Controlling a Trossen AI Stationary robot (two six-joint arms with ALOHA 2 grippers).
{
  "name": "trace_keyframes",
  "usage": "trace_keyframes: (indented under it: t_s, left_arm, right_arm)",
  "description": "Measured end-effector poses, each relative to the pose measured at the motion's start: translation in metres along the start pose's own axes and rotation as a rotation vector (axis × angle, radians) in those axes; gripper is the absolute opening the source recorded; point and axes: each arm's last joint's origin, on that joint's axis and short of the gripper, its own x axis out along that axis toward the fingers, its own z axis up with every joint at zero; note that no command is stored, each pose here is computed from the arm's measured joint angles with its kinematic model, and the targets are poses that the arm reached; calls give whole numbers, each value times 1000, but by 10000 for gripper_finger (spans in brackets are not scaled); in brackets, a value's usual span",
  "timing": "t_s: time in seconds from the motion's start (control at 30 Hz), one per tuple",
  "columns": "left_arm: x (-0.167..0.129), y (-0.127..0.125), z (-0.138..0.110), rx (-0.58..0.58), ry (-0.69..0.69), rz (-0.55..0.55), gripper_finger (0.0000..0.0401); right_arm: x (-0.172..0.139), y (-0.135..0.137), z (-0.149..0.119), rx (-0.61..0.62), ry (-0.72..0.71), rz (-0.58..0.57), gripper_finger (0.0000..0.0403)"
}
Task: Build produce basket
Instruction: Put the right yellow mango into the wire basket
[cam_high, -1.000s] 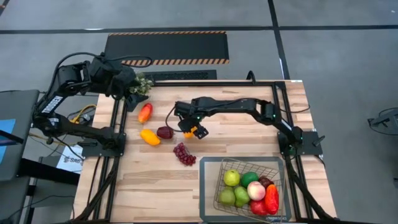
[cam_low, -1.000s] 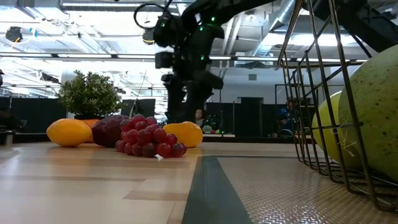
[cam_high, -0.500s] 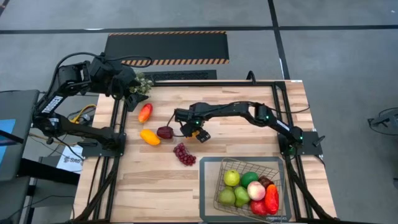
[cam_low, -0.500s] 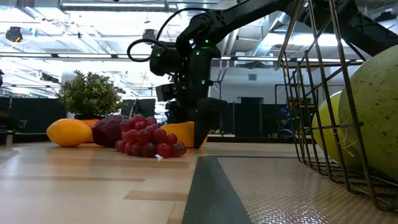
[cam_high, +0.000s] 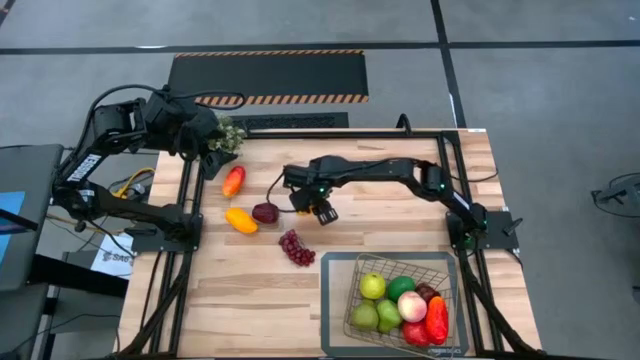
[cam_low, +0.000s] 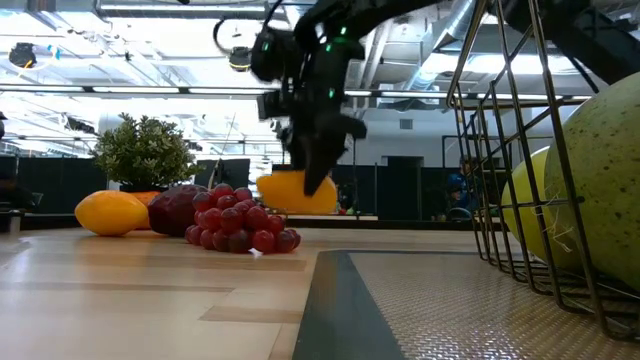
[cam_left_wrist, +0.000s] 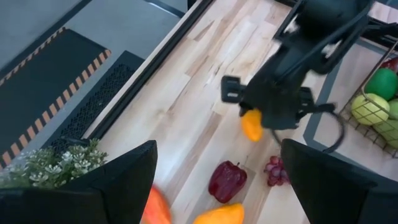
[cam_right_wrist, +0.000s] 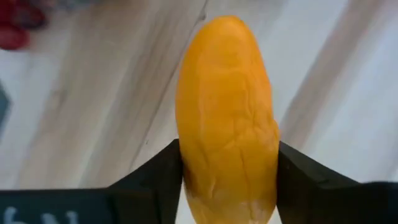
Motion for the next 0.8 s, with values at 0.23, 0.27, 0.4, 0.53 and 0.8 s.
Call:
trace_keyframes:
  t_s: [0.23, 0.27, 0.4, 0.53, 0.8]
  left_arm:
    - [0, 0, 0, 11, -1, 7, 328]
    - [0, 0, 0, 11, -1, 7, 328]
    - [0, 0, 0, 10, -1, 7, 328]
    - [0, 0, 0, 10, -1, 7, 328]
    - [0, 0, 2, 13, -15, 5, 328]
  right_arm:
    - [-67, 5, -7, 157, -79, -28, 195]
    - [-78, 7, -9, 190, -89, -31, 200]
    - [-123, 21, -20, 345, -113, -29, 215]
    - [-166, 49, -30, 498, -117, -3, 216]
    - [-225, 128, -41, 740, -91, -4, 218]
